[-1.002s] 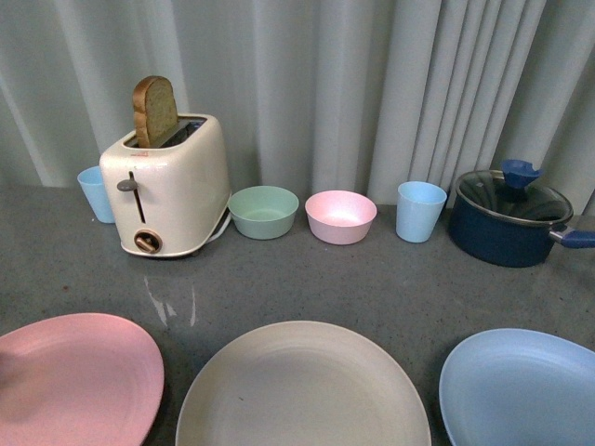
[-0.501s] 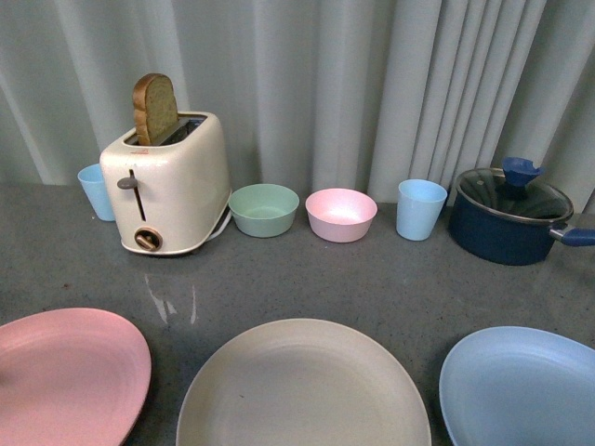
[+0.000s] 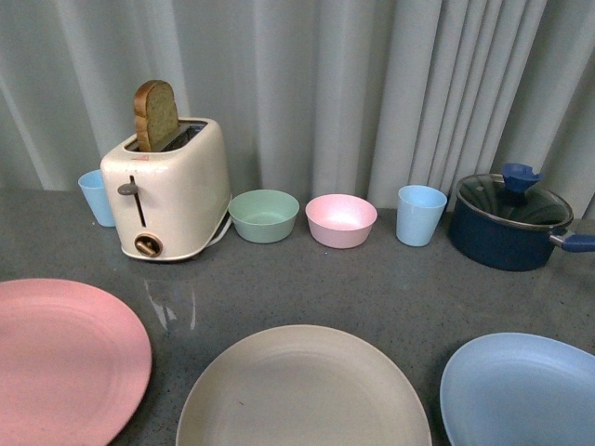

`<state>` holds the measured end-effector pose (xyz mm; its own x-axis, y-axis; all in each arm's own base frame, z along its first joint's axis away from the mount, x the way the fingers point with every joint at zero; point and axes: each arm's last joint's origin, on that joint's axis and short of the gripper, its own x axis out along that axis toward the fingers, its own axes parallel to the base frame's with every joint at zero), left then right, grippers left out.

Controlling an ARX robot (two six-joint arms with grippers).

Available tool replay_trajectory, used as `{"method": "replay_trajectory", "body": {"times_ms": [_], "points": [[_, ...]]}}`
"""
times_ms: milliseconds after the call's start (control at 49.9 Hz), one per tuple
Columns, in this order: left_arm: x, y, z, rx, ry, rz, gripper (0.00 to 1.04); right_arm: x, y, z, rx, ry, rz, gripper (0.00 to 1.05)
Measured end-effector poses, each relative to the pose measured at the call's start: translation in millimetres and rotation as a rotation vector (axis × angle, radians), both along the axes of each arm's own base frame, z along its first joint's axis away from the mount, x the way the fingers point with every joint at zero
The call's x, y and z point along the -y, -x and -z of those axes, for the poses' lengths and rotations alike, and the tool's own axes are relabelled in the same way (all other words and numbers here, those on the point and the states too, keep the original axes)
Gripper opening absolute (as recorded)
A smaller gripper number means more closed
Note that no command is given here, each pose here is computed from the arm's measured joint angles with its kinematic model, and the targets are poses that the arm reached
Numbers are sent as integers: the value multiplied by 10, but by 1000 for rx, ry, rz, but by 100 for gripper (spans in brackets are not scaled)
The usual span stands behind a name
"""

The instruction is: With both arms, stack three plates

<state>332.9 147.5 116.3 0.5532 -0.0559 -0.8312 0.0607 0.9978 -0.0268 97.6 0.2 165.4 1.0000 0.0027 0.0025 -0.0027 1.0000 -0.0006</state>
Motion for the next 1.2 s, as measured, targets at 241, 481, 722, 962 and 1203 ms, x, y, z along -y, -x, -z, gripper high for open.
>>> {"method": "replay_trajectory", "body": {"times_ms": [241,481,722,962,1203], "points": [[195,62,-636,109,-2,22,3,0,0,0,0,0,0,97],[1271,238,-726,110,145,225,3,0,0,0,0,0,0,97],[2060,315,-411,34,137,318,3,0,0,0,0,0,0,97],[2283,258,-231,-18,129,305,3,0,0,0,0,0,0,97],[2416,132,-193,-20,141,276,3,0,0,0,0,0,0,97]]}}
